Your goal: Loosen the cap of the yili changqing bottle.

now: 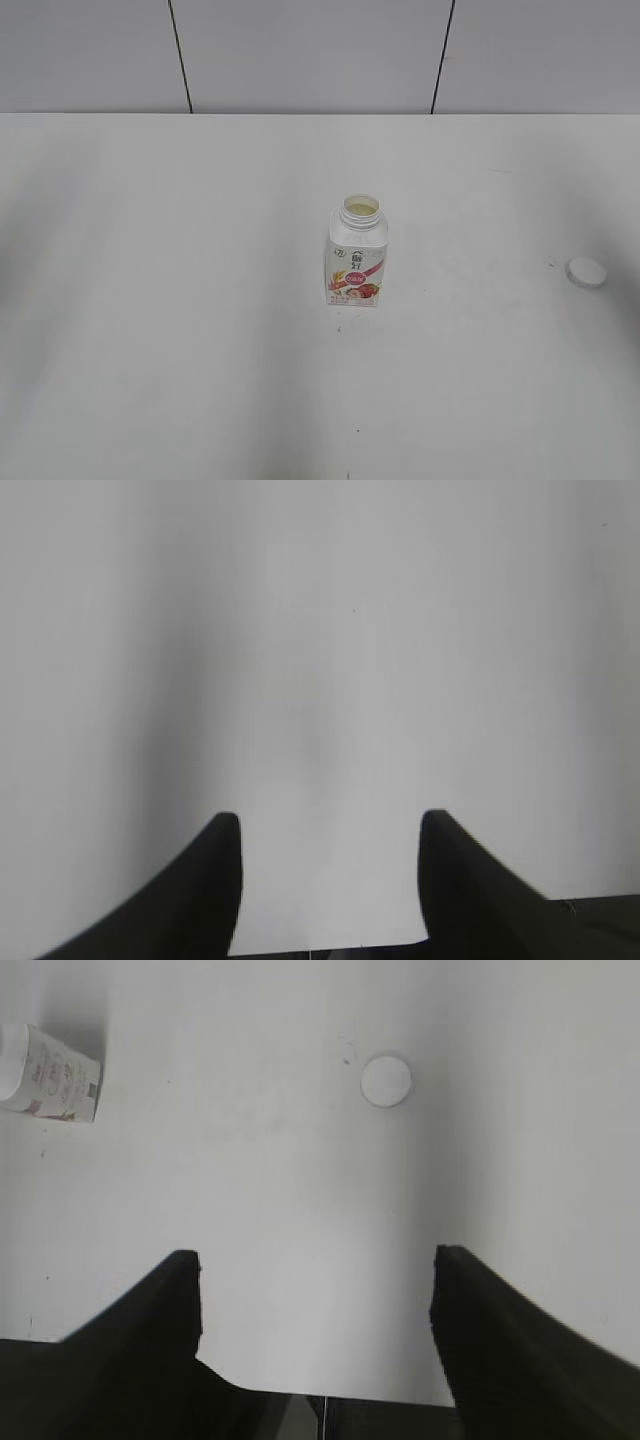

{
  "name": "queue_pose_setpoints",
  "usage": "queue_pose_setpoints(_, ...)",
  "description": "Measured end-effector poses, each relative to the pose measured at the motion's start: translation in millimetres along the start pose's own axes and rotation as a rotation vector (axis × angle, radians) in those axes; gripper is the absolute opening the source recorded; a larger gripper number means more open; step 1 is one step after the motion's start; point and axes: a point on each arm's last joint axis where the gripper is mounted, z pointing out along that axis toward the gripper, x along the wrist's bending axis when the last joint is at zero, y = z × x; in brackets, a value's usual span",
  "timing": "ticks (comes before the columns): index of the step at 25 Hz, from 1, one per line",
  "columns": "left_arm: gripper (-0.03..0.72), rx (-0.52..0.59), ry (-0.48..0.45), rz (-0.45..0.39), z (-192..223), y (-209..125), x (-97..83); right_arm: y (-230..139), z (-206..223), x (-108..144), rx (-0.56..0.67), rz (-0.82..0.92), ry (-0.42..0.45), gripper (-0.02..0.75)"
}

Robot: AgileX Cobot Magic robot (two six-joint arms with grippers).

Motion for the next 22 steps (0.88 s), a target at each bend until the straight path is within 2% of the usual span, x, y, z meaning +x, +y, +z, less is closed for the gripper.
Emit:
queue_pose_setpoints(8, 0.354, -0.209, -0.025, -0.008, -37.3, -59.1, 11.1, -66.6, -23.3, 14.8, -0.067, -0.007, -0.010, 0.563)
queue_pose_setpoints(15, 0.344, -0.282, -0.050, -0.012, -28.7, -118.6, 16.5, -125.6, -44.6, 28.0, -0.204, -0.036, -0.029, 0.563)
queue_pose_setpoints(22, 0.338, -0.445, -0.069, 0.008, -28.0, -165.2, 21.8, -179.0, -44.1, 35.7, -0.313, -0.059, -0.047, 0.563)
